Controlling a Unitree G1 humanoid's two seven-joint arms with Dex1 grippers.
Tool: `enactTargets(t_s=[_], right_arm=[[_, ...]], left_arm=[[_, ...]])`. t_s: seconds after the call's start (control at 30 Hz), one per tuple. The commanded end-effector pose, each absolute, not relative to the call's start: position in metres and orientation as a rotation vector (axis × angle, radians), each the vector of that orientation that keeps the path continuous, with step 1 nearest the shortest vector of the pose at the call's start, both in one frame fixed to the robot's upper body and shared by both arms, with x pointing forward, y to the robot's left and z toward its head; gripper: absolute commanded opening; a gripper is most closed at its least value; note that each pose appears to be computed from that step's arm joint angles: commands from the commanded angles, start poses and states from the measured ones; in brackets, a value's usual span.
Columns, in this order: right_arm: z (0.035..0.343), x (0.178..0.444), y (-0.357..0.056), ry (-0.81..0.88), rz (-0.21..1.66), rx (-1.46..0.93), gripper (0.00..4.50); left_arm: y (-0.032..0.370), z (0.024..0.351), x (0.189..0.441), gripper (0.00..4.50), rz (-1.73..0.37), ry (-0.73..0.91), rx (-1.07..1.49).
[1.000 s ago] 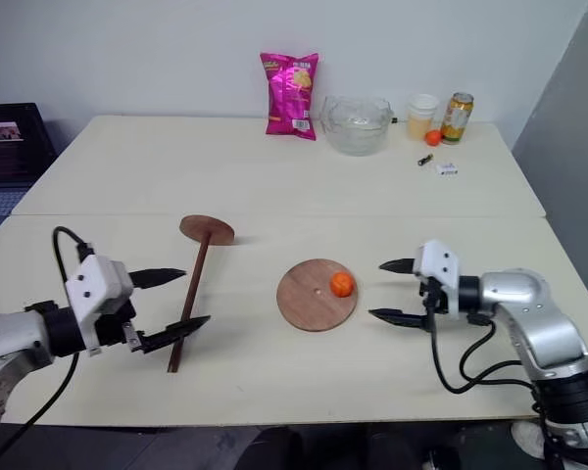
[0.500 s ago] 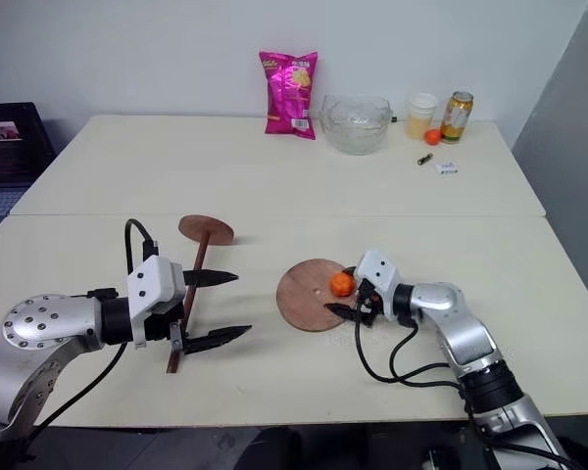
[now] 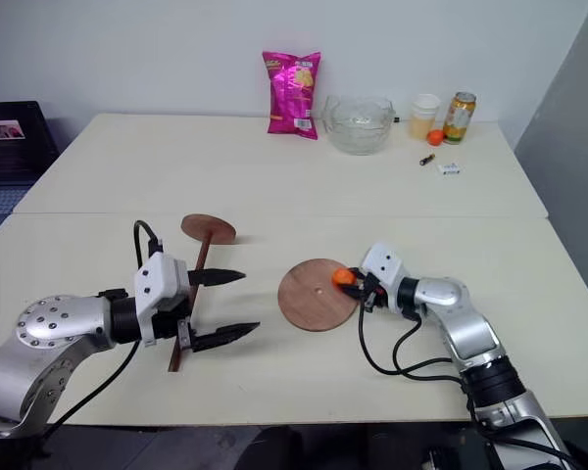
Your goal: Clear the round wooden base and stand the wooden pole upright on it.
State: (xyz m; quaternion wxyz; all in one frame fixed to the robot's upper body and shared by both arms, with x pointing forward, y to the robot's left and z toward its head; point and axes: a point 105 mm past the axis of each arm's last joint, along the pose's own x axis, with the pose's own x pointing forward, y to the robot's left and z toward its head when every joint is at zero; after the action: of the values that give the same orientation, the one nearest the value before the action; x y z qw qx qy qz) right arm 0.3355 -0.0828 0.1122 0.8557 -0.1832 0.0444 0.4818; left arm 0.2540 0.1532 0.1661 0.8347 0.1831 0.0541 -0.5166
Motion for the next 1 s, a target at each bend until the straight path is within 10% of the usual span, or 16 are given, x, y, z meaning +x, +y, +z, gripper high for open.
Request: enactTargets(t_s=[0.03, 0.4, 0.73, 1.0], right_arm=[[0.142, 0.347, -0.113, 0.009, 0.853, -0.383, 1.07], [0.138, 0.373, -0.28, 0.113, 0.044, -0.38, 1.02], [0.101, 0.369, -0.306, 0.247, -0.105, -0.245, 1.02], [0.113, 0.366, -0.302, 0.177, -0.113, -0.19, 3.16]], left_arm=[[0.144, 0.191, 0.256, 4.5, -1.109, 0.016, 0.337], [0.096, 0.198, 0.262, 4.5, -1.277, -0.063, 0.288], [0.075, 0.194, 0.27, 4.5, -1.315, -0.09, 0.275], [0.084, 0.196, 0.278, 4.5, -1.227, -0.094, 0.25]])
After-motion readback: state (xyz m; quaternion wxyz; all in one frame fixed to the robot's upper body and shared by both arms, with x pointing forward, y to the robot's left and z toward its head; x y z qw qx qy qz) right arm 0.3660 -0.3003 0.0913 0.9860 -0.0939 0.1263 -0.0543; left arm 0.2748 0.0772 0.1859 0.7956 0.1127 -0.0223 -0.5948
